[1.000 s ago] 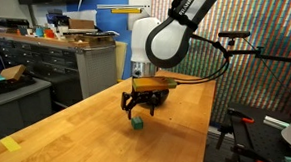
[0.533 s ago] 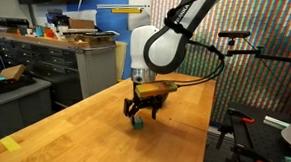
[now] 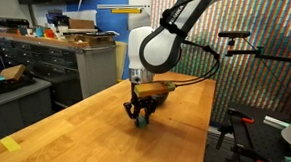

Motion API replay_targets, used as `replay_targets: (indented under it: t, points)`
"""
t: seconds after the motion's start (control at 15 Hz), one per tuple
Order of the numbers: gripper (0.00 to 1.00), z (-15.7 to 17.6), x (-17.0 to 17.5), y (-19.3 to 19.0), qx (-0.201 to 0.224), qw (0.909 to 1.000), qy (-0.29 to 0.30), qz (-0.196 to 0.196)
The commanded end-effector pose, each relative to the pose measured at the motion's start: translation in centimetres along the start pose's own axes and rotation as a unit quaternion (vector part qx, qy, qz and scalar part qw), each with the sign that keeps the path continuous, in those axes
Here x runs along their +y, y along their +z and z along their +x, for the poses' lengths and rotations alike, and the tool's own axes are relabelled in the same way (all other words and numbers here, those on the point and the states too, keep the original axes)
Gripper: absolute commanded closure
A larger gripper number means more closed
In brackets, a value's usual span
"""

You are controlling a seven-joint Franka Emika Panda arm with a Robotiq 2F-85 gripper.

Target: Put the green cube inside the black bowl

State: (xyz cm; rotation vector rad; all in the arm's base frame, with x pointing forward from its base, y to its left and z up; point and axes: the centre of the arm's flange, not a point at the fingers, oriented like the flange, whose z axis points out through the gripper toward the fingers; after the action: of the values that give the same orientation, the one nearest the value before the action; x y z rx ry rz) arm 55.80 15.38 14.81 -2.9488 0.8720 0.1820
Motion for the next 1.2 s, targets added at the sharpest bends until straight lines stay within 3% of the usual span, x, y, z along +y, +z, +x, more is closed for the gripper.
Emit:
replay_targets:
  t: [0.0, 1.13]
  points:
    - [0.83, 1.0, -0.1, -0.7, -0.011, 0.9997, -0.003, 0.021]
    - [0.83, 2.6, 8.0, -10.5, 0.032, 0.9898, 0.098, 0.099]
